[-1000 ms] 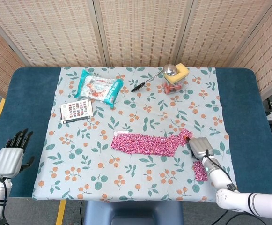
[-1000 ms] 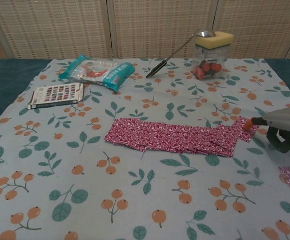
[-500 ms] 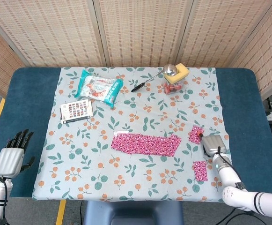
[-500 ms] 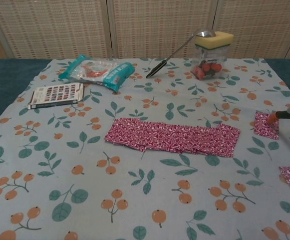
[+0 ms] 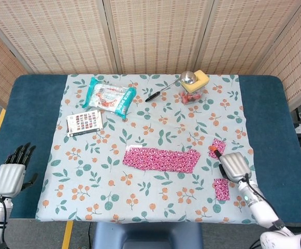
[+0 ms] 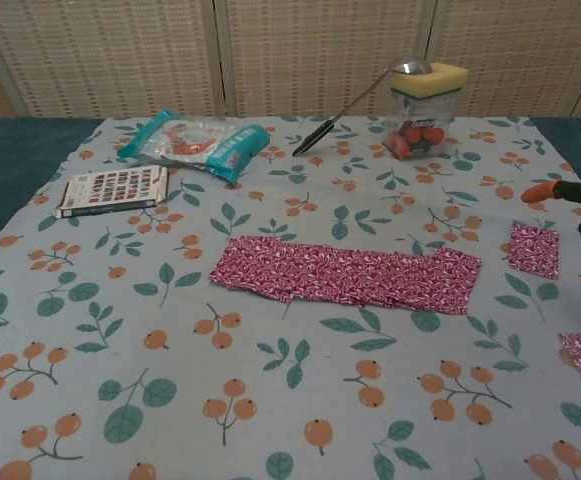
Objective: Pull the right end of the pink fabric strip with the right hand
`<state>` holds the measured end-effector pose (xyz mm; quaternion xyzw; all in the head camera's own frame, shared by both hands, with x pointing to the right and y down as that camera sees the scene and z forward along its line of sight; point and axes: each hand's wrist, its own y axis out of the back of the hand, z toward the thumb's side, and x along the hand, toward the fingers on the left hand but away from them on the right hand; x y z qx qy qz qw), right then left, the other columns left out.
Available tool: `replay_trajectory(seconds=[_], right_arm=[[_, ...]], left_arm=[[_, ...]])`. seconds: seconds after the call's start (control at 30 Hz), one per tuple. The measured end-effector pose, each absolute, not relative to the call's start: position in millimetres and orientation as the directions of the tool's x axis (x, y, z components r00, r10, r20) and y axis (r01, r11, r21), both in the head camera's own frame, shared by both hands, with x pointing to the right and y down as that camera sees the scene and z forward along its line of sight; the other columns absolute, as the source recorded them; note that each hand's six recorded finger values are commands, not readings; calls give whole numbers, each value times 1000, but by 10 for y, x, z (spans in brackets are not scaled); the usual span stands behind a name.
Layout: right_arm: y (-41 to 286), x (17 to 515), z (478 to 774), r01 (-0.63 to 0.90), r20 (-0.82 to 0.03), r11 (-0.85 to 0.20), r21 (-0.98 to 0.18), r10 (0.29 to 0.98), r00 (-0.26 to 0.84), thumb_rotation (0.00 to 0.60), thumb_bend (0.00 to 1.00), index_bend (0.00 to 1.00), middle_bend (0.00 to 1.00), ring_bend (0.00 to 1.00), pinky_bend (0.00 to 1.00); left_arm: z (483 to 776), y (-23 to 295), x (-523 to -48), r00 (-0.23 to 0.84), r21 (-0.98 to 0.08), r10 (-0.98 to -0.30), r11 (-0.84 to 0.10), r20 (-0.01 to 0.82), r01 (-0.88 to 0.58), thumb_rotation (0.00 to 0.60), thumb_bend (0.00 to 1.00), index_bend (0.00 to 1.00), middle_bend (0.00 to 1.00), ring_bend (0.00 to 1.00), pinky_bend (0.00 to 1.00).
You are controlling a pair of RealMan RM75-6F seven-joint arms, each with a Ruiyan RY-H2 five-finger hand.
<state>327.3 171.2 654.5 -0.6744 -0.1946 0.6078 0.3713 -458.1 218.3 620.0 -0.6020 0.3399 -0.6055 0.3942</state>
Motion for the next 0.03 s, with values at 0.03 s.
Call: replay_trajectory(seconds=[0.03], right_arm=[[1736, 3325, 6498, -188, -652, -624, -758, 736, 183, 600, 351, 57, 444, 438, 609]], left_arm=[[6192, 2183, -4581, 36, -888, -888, -455, 458, 68, 600, 312, 66, 33, 73, 263]])
